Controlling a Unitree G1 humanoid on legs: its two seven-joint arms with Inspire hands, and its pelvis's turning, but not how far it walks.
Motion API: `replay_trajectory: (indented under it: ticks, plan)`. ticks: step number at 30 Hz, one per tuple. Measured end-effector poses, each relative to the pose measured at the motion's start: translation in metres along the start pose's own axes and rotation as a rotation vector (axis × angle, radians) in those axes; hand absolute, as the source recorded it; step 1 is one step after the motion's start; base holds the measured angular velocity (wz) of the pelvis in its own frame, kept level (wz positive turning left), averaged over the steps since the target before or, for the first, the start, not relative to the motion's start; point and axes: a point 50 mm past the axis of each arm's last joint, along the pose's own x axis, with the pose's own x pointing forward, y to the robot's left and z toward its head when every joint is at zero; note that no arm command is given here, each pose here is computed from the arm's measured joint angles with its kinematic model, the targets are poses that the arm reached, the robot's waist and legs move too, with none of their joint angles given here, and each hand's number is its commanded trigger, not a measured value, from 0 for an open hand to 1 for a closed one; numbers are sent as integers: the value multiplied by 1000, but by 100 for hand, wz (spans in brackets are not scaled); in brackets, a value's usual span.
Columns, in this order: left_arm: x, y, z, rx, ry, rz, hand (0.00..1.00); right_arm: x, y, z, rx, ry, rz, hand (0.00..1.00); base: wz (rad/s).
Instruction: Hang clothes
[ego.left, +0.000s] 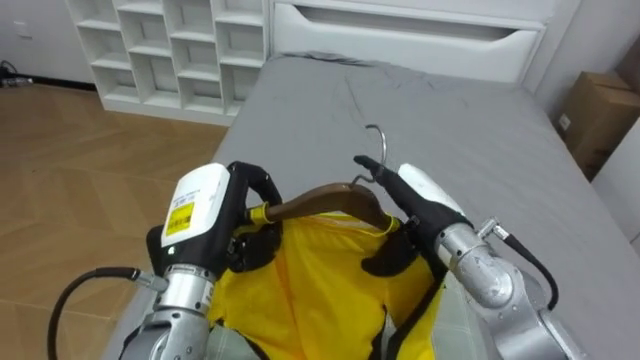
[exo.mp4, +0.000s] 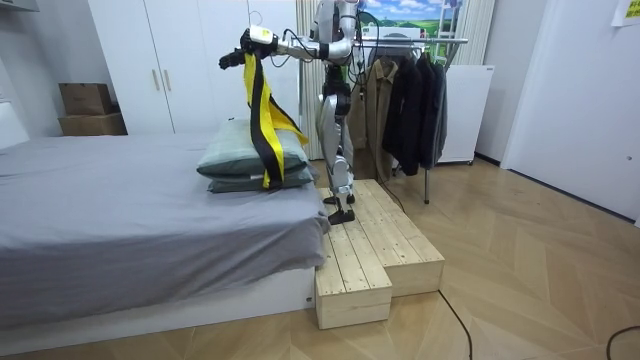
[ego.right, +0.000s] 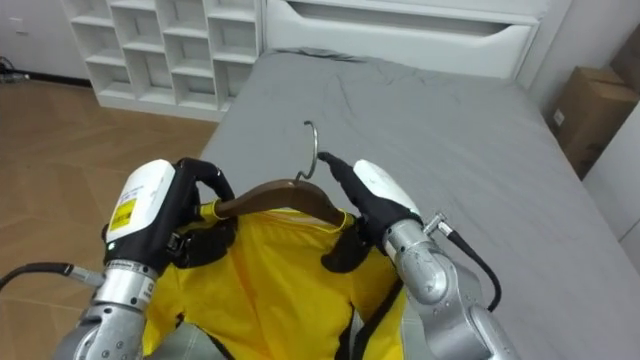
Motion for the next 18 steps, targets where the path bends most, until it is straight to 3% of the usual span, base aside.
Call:
replay_trajectory:
  ticks: [12,18]
  plan:
    - [0,1,-3,22,2,-28,100,-3,27,-43,24,182,77,0,1]
    - [1,8,0,47,-27,-54,100,-16,46,-78,39,331,153,0,4]
